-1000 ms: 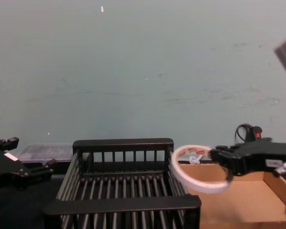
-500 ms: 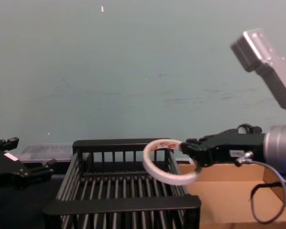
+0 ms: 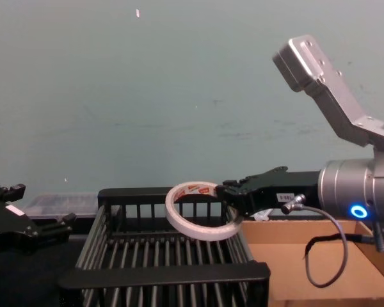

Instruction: Pick up the white tape and place it into the black box , Pick up the silver tape and place it into the brown box.

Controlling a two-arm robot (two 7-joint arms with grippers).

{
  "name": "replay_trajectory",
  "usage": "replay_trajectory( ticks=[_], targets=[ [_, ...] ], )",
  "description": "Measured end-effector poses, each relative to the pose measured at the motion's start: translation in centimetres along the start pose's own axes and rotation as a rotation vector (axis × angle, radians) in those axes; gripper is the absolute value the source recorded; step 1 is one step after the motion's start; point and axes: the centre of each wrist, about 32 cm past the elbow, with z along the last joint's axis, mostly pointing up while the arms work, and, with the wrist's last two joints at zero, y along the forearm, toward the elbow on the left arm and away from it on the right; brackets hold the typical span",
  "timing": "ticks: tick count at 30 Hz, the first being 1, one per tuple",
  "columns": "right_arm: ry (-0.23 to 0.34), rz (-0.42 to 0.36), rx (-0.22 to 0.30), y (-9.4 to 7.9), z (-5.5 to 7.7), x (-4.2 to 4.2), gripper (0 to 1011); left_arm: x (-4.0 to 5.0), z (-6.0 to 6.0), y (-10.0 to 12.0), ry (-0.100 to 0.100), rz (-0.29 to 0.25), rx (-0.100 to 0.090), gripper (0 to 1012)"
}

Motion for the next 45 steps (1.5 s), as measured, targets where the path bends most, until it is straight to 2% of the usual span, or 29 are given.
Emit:
replay_trajectory(
  ticks=[13,16,17,22,26,28,31,33,34,36,45],
  targets=[
    [-0.003,-0.001,0.000,-0.12,0.02,0.05,99,0.00,0.00,0.00,0.000,0.000,0.000,1001],
    [-0.003,-0.001,0.000,-0.14,0.01,0.04,136,0.00,0.00,0.00,0.000,0.000,0.000,1001],
    [-0.003,-0.001,0.000,-0.14,0.00,0.04,197,0.00,0.00,0.00,0.000,0.000,0.000,1001],
    [-0.003,-0.001,0.000,-0.16,0.00,0.03,321,0.00,0.00,0.00,0.000,0.000,0.000,1001],
    [-0.003,-0.002,-0.001,-0.17,-0.01,0.03,488,0.00,0.00,0.00,0.000,0.000,0.000,1001],
    [-0.003,-0.002,-0.001,-0.18,-0.02,0.03,508,0.00,0.00,0.00,0.000,0.000,0.000,1001],
    [-0.003,-0.002,-0.001,-0.19,-0.02,0.03,628,0.00,0.00,0.00,0.000,0.000,0.000,1001],
    [-0.003,-0.002,-0.001,-0.19,-0.02,0.03,660,0.00,0.00,0.00,0.000,0.000,0.000,1001],
    [-0.003,-0.002,-0.002,-0.20,-0.03,0.03,728,0.00,0.00,0.00,0.000,0.000,0.000,1001],
    [-0.003,-0.002,-0.002,-0.20,-0.03,0.03,798,0.00,0.00,0.00,0.000,0.000,0.000,1001],
    [-0.009,-0.014,0.003,-0.89,0.17,-0.12,1002,0.00,0.00,0.00,0.000,0.000,0.000,1001]
  ],
)
